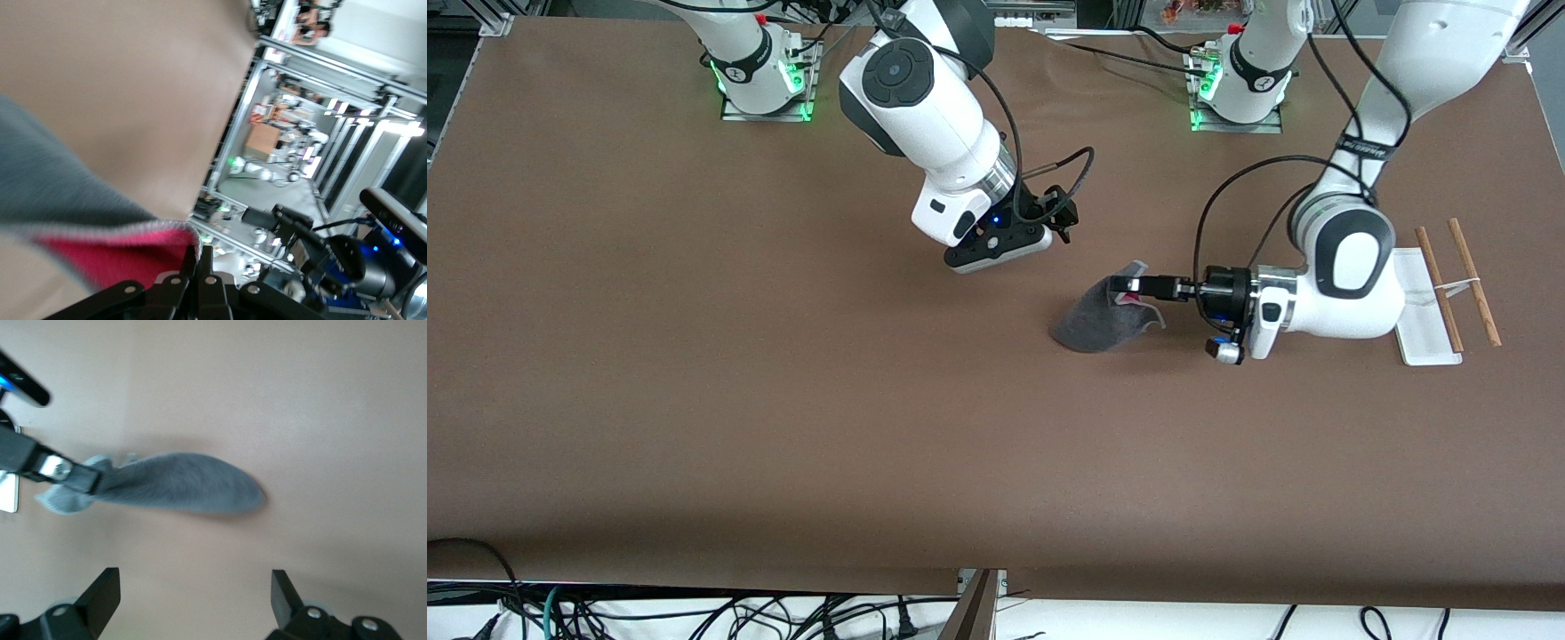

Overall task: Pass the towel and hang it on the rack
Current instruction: 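Grasp the towel with the left gripper while the right gripper releases it, then carry the towel with the left gripper over the wooden dowel rack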

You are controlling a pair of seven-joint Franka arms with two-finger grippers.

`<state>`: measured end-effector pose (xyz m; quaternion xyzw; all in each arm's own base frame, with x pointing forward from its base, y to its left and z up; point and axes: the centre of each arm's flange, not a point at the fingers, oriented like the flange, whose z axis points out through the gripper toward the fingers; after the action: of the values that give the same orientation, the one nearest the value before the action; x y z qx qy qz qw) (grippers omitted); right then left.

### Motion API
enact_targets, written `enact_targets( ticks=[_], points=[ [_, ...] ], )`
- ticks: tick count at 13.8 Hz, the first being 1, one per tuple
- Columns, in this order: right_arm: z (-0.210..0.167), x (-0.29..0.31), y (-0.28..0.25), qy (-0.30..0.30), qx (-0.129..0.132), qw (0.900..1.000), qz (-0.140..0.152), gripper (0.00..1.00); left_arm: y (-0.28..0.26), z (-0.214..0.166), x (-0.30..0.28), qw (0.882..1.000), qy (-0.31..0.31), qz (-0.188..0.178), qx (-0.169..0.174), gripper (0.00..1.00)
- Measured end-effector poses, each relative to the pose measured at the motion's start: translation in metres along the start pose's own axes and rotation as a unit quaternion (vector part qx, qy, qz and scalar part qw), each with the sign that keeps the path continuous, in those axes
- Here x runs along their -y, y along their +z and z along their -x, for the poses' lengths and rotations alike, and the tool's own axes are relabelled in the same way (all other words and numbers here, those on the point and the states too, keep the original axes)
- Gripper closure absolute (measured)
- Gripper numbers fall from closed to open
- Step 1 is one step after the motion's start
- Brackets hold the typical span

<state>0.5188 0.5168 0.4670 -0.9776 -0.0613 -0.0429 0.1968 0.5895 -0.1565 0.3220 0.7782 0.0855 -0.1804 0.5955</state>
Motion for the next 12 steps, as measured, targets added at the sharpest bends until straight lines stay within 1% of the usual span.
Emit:
enact_targets(
  ticks=[1, 3, 6, 8, 10, 12],
  points=[
    [-0.003, -0.002, -0.002, 0.002, -0.002, 1.000, 0.000, 0.00, -0.014, 0.008, -0.009, 1.000, -0.004, -0.023, 0.000, 0.98],
    [-0.009, -0.011, -0.004, 0.009, -0.002, 1.000, 0.005, 0.00, -0.045, 0.024, -0.021, 0.999, -0.010, -0.052, 0.010, 0.98],
    [-0.018, -0.030, -0.005, 0.005, 0.002, 1.000, 0.031, 0.00, -0.112, 0.048, -0.012, 0.994, -0.015, -0.102, 0.031, 0.98],
    [-0.036, -0.058, -0.012, -0.006, 0.003, 0.999, 0.043, 0.00, -0.166, 0.063, 0.001, 0.989, -0.022, -0.142, 0.043, 0.98],
    [-0.056, -0.101, -0.022, -0.012, 0.019, 0.998, 0.061, 0.00, -0.214, 0.079, 0.014, 0.983, -0.023, -0.178, 0.048, 0.98],
    [-0.073, -0.147, -0.040, -0.013, 0.043, 0.996, 0.082, 0.00, -0.253, 0.092, 0.026, 0.975, -0.006, -0.218, 0.054, 0.98]
  ],
)
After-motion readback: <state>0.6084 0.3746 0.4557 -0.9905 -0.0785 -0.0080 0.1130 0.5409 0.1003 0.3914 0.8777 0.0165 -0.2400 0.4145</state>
